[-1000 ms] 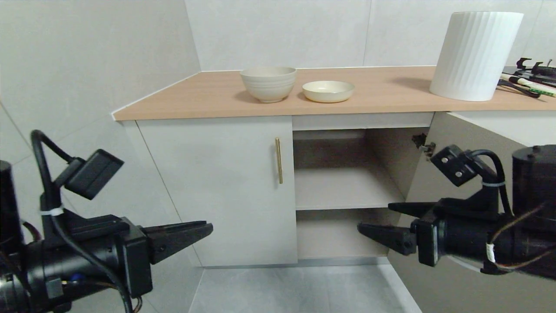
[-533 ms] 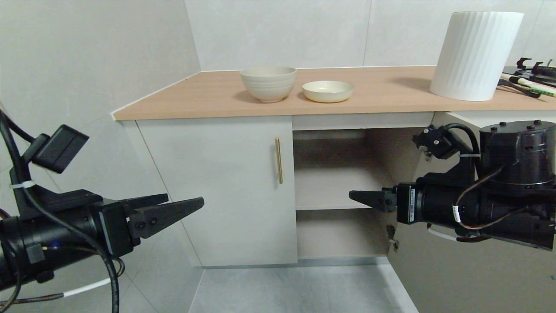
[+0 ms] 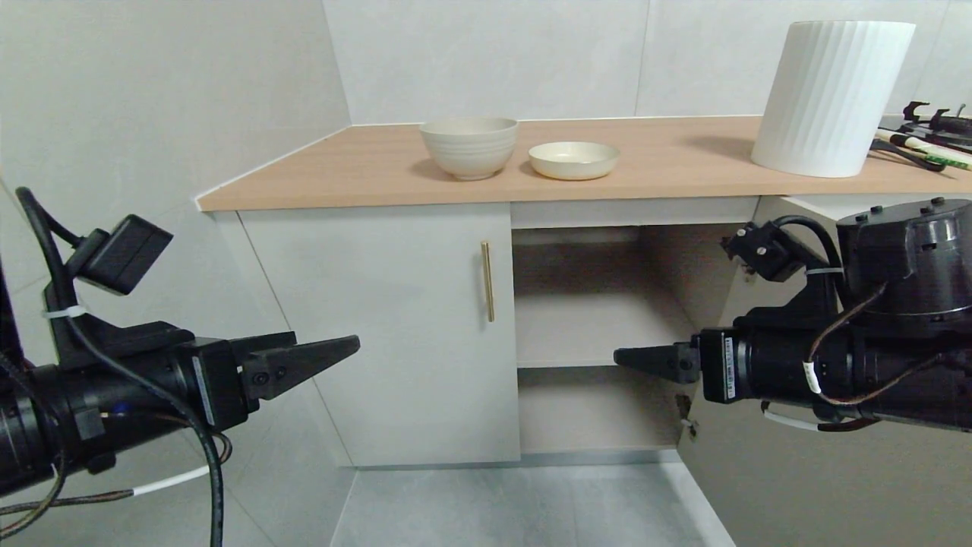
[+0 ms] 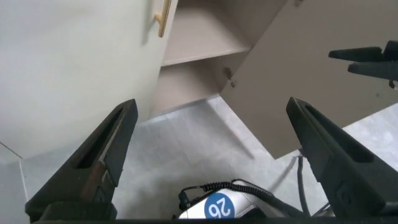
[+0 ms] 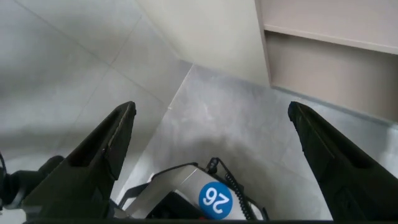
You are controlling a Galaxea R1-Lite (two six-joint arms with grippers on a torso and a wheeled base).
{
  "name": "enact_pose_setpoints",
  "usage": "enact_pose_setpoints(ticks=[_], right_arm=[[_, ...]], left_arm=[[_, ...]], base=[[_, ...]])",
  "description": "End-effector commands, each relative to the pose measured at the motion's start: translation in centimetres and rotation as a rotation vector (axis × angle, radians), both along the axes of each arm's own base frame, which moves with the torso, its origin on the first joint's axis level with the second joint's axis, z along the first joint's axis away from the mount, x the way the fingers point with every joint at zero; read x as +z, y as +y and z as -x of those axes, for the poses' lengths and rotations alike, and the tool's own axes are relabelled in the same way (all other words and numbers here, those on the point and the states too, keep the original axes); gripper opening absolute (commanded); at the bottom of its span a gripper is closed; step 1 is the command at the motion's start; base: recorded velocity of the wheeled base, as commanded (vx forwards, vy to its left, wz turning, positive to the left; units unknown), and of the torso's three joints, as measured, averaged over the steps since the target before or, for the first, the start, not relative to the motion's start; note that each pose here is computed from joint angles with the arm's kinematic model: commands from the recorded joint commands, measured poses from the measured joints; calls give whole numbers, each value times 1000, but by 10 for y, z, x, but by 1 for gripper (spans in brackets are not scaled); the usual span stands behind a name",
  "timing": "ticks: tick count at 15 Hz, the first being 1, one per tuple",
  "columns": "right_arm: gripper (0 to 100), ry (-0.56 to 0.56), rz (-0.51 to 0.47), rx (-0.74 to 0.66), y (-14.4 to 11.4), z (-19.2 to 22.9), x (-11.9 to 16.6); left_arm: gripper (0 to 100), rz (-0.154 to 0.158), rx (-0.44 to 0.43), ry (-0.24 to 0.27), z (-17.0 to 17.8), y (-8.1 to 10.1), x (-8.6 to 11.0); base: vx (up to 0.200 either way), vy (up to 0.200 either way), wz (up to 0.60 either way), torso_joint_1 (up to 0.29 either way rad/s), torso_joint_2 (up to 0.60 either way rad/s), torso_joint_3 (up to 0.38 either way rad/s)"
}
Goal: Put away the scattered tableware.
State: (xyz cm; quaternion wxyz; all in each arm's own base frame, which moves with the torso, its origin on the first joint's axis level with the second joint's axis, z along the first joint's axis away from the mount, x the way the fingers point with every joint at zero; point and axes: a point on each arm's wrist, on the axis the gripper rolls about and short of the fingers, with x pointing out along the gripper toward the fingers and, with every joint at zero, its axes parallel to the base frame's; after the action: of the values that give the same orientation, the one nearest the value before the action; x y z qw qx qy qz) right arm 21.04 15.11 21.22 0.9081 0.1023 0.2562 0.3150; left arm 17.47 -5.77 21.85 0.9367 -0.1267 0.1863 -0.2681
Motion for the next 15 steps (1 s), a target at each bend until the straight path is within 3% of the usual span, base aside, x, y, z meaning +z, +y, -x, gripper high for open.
enact_pose_setpoints(ticks=[1, 10, 15], right_arm=[[100, -4, -3, 4, -1, 2, 1], [100, 16, 8, 8, 0, 1, -4], [100, 27, 26, 10, -1, 1, -12]], left_arm=[[100, 1, 3, 3, -1, 0, 0], [100, 0, 32, -8, -4, 5, 3], [100, 9, 38, -28, 0, 7, 7]], base=[[200, 0, 0, 2, 2, 2], [200, 0, 0, 4, 0, 1], [0, 0, 0, 0, 0, 0]])
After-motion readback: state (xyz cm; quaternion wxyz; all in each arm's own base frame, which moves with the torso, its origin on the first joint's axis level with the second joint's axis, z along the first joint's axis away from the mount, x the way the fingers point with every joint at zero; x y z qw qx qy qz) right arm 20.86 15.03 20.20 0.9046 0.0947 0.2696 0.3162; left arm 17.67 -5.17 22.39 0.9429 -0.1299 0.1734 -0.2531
